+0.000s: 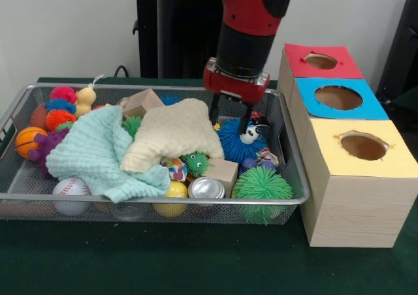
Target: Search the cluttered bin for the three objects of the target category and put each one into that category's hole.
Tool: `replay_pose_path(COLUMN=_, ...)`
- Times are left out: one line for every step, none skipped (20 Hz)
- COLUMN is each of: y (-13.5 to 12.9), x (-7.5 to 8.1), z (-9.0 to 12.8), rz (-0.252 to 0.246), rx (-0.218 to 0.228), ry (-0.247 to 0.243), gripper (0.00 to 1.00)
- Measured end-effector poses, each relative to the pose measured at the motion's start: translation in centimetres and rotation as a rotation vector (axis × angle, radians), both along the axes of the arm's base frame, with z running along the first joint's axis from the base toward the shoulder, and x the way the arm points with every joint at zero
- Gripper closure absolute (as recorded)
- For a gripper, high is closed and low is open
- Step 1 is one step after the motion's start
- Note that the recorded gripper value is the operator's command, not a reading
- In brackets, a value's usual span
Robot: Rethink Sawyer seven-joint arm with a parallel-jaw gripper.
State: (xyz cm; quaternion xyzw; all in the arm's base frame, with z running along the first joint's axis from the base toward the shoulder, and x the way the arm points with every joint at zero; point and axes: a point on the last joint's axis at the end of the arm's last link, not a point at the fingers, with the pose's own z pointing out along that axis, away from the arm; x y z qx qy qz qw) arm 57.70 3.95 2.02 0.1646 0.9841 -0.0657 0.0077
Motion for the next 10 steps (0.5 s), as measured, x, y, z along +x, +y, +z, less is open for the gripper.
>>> replay_pose_path(y=-0.7, x=-0.1, z=0.0, rz=-0.012, rx=0.001, ry=-0.001, gripper=0.0)
replay_pose_path(y=-1.7, x=-0.4, z=-0.1, rz=-0.026, rx=0.002, ry=0.001, gripper=0.0)
replay_pose_path(y=-2.7, x=-0.7, z=-0.2, rz=-0.04, rx=0.002, ry=0.004, gripper=0.0)
replay_pose_path(y=-3.4, x=-0.9, z=-0.3, rz=-0.049, rx=0.001, ry=0.006, gripper=0.0)
replay_pose_path(y=-3.9, x=-1.0, z=-0.4, rz=-0.055, rx=0.0, ry=0.009, gripper=0.0)
replay_pose_path(y=-4.3, x=-1.2, z=-0.4, rz=-0.058, rx=-0.001, ry=0.011, gripper=0.0)
replay_pose_path(y=-5.3, x=-1.6, z=-0.5, rz=-0.065, rx=-0.004, ry=0.017, gripper=0.0)
replay_pose_path(y=-5.5, x=-1.8, z=-0.6, rz=-0.066, rx=-0.005, ry=0.02, gripper=0.0)
replay_pose_path(y=-5.9, x=-2.0, z=-0.6, rz=-0.068, rx=-0.006, ry=0.025, gripper=0.0)
replay_pose_path(y=-6.0, x=-2.2, z=-0.7, rz=-0.067, rx=-0.007, ry=0.028, gripper=0.0)
